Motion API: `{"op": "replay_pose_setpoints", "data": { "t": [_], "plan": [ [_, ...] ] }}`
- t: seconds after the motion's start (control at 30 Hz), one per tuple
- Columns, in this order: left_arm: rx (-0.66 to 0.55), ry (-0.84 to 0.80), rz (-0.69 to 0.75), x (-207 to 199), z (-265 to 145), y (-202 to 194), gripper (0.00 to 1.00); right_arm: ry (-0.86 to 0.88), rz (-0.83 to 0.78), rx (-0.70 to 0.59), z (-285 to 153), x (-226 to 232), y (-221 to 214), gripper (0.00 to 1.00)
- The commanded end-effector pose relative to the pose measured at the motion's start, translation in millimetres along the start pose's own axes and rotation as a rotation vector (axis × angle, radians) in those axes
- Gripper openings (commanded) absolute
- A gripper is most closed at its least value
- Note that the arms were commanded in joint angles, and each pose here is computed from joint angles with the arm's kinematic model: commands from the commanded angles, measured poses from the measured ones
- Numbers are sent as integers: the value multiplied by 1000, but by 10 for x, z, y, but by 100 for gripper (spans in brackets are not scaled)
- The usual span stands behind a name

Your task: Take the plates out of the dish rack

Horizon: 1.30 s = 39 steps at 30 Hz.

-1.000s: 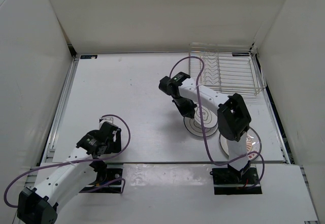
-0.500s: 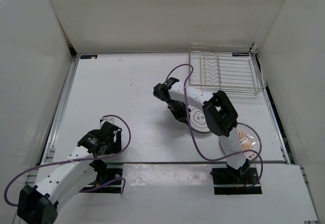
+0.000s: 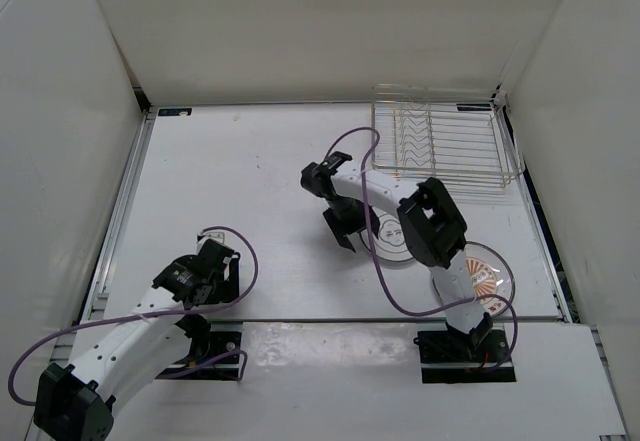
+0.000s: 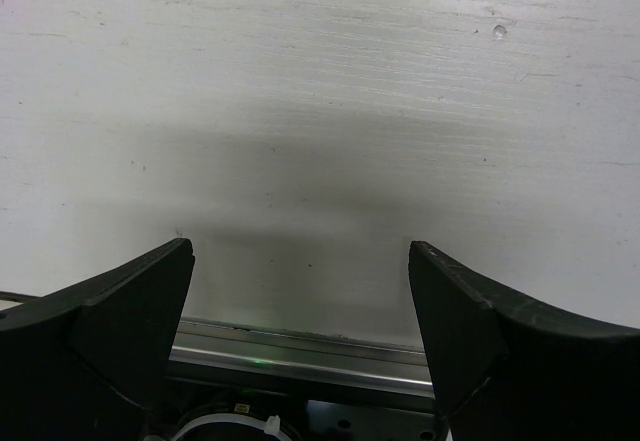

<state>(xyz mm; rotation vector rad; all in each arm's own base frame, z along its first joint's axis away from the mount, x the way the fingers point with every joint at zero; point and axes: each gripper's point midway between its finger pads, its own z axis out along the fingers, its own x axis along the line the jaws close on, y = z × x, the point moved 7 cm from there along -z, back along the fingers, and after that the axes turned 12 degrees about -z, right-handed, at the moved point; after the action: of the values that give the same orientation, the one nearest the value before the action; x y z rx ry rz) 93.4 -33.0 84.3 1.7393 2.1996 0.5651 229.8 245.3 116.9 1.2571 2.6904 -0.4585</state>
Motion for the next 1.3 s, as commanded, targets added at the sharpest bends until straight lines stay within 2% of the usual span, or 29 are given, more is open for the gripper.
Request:
{"op": "replay_pose_setpoints", "data": {
  "t": [0.0,0.03,0.1,0.33,0.47,0.57,0.63,0.67,0.8,0.97,1.1,1.13,1.17,1.23,1.27],
  "plan": [
    [-11,-16,-6,-31,-42,48,100,10,-30,127,-632,-217,-619,69],
    [-14,-19,-6,-36,-46,54,100,20,-15,89,-706,-225,-612,74],
    [-15,-18,-8,-37,-44,56,100,22,9,-8,-912,-292,-647,75],
    [-16,-19,-7,-35,-43,54,100,22,112,-399,-1648,-573,-670,76],
    [-27,-21,-15,-27,-53,59,100,52,161,-548,-1902,-649,-790,76],
    [-81,-12,-49,14,-116,159,100,7,200,-669,-2054,-770,-884,82],
    [-129,-29,-103,25,-184,259,100,-38,194,-698,-2052,-833,-929,87],
    [-146,-45,-116,8,-221,308,100,-60,216,-785,-2160,-907,-962,89],
    [-289,-141,-141,-117,-334,598,100,-160,275,-844,-2176,-1033,-996,89],
    [-352,-286,24,-317,-399,807,100,-223,302,-848,-2203,-1116,-999,89],
    [-364,-266,154,-354,-474,983,100,-274,322,-848,-2181,-1170,-1039,89],
    [-398,-275,158,-372,-604,1109,100,-281,345,-849,-2191,-1185,-1063,89],
    [-384,-256,180,-380,-594,1137,100,-359,391,-843,-2202,-1283,-1129,89],
    [-420,-256,131,-408,-773,1305,100,-449,445,-841,-2217,-1396,-1247,89],
    [-426,-193,74,-375,-777,1364,100,-521,462,-816,-2199,-1464,-1313,89]
  ]
}}
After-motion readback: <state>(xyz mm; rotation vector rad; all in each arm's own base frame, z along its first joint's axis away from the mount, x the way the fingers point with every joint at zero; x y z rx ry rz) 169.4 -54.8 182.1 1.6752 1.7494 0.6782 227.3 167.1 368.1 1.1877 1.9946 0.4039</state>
